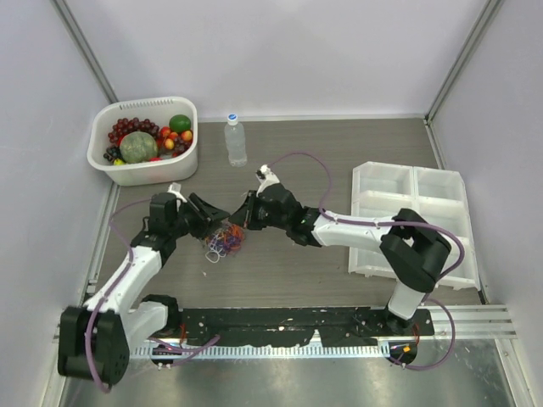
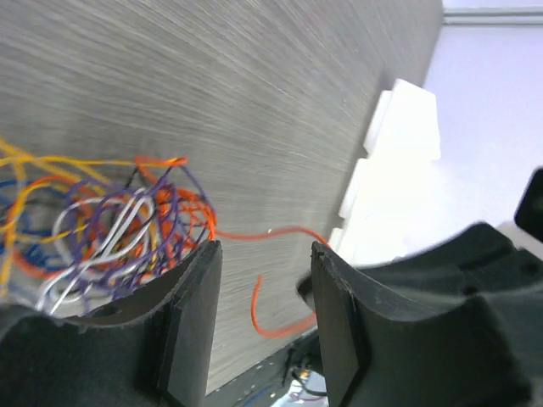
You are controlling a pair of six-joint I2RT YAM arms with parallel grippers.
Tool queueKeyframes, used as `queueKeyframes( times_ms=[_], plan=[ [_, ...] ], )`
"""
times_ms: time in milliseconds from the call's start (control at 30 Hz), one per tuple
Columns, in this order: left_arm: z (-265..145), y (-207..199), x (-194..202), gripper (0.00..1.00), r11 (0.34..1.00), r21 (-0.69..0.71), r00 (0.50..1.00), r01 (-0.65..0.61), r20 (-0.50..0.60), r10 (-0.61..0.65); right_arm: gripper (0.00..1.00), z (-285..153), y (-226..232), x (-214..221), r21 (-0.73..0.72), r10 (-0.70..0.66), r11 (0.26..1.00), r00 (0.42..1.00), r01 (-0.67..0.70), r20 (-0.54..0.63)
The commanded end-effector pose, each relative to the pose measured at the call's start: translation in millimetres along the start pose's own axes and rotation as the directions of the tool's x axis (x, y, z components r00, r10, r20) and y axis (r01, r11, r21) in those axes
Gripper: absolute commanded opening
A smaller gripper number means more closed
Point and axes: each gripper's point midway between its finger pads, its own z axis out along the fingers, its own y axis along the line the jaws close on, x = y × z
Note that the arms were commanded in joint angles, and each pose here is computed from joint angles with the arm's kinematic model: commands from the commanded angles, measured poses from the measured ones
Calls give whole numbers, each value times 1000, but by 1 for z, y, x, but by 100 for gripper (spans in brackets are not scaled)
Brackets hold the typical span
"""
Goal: Untangle the cables
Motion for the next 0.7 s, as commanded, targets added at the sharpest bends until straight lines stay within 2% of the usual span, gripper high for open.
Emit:
queueKeyframes(
  times_ms=[0,100,200,267,300,333,367,400,433,467,500,533,667],
  plan=[
    [26,-27,8,52,975,191,990,112,-102,-93,1,-30,75,-37,-250,46,968,994,-19,103],
    [43,-1,24,53,978,147,977,151,-171,-125,1,-43,100,-55,-300,30,954,990,12,135],
    [60,42,38,52,986,31,969,162,-193,-153,1,-60,123,-75,-312,0,949,986,53,169],
    [65,62,42,48,983,-18,964,182,-194,-182,1,-91,166,-111,-353,-33,928,969,122,247],
    [66,71,45,48,979,-34,958,199,-202,-202,1,-106,171,-118,-329,-76,930,963,161,258],
    [67,72,45,47,977,-28,957,210,-201,-211,1,-137,204,-145,-357,-106,904,933,234,343],
    [68,73,46,47,975,-24,954,220,-202,-220,1,-149,207,-155,-322,-127,913,926,249,356],
    [68,75,47,47,974,-25,953,226,-203,-226,1,-184,233,-179,-336,-150,887,885,317,440],
    [68,74,46,47,975,-15,955,221,-198,-220,1,-197,234,-184,-298,-176,895,876,332,449],
    [68,74,46,47,976,-13,957,218,-194,-216,1,-236,256,-206,-309,-178,871,831,383,528],
    [68,76,45,48,976,-18,959,215,-186,-215,1,-252,261,-211,-299,-189,867,818,399,544],
    [68,77,43,48,979,-24,963,202,-179,-203,1,-288,278,-224,-313,-184,840,775,443,604],
    [68,77,39,49,982,-34,968,184,-164,-187,1,-362,298,-252,-277,-161,822,669,497,725]
  ],
)
